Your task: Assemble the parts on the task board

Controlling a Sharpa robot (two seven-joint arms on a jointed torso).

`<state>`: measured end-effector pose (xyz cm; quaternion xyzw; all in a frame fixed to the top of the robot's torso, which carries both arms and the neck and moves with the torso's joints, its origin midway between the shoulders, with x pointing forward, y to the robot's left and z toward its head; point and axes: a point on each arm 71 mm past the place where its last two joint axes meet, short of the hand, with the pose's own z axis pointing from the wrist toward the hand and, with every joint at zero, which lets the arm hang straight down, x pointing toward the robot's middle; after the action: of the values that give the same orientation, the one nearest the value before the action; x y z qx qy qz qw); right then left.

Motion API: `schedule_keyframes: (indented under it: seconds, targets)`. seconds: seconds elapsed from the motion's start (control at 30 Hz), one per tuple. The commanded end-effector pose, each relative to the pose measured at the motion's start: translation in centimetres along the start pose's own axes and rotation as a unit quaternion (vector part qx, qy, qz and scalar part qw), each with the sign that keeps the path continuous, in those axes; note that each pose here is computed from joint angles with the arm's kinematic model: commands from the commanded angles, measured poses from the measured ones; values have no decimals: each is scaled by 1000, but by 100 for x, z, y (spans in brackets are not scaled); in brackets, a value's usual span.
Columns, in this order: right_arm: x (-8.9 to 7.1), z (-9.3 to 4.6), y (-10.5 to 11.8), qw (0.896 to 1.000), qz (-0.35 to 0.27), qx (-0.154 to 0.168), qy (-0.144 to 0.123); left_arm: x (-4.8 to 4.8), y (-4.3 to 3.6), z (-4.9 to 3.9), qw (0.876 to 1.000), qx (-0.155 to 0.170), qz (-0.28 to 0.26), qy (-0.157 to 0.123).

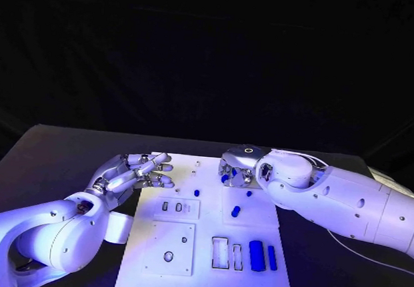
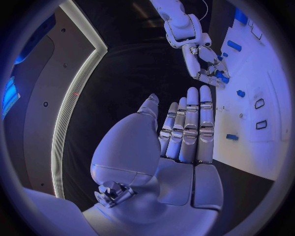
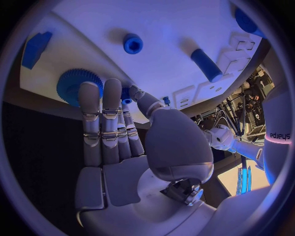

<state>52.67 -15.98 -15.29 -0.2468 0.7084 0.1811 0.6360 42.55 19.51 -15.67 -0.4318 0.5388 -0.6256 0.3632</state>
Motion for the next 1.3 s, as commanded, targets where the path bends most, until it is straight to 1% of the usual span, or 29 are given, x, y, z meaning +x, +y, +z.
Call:
schedule_keyframes:
  seconds: [0.03,0.1,0.17,0.23,0.43,0.57,0.7,0.93,1.13,1.3]
  targets:
    - [12,-3,4,1000,-7,0,3,20,-10,-4,1000,-1,-4,8]
    - [2,-7,3,1000,-7,0,-4,19,-10,-5,1000,-1,-4,8]
    - [-21,-17,4,1000,-6,-1,-19,17,-9,-6,1000,-2,-4,9]
    - [-33,-22,7,1000,-5,-2,-26,15,-9,-7,1000,-2,-4,8]
    - [-118,-62,23,997,3,-1,-79,7,-8,-6,1000,-3,-4,8]
    - [-164,-81,40,995,12,-2,-103,6,-8,-8,1000,-4,-5,9]
    - [-192,-58,51,994,16,3,-113,7,-8,-10,1000,-4,-5,10]
    - [-239,41,82,991,14,21,-135,28,-5,-5,1000,-4,-8,18]
    - [-272,124,135,988,16,21,-153,28,-3,0,1000,-4,-8,18]
    - [-279,184,185,988,18,16,-153,34,-2,4,1000,-4,-9,18]
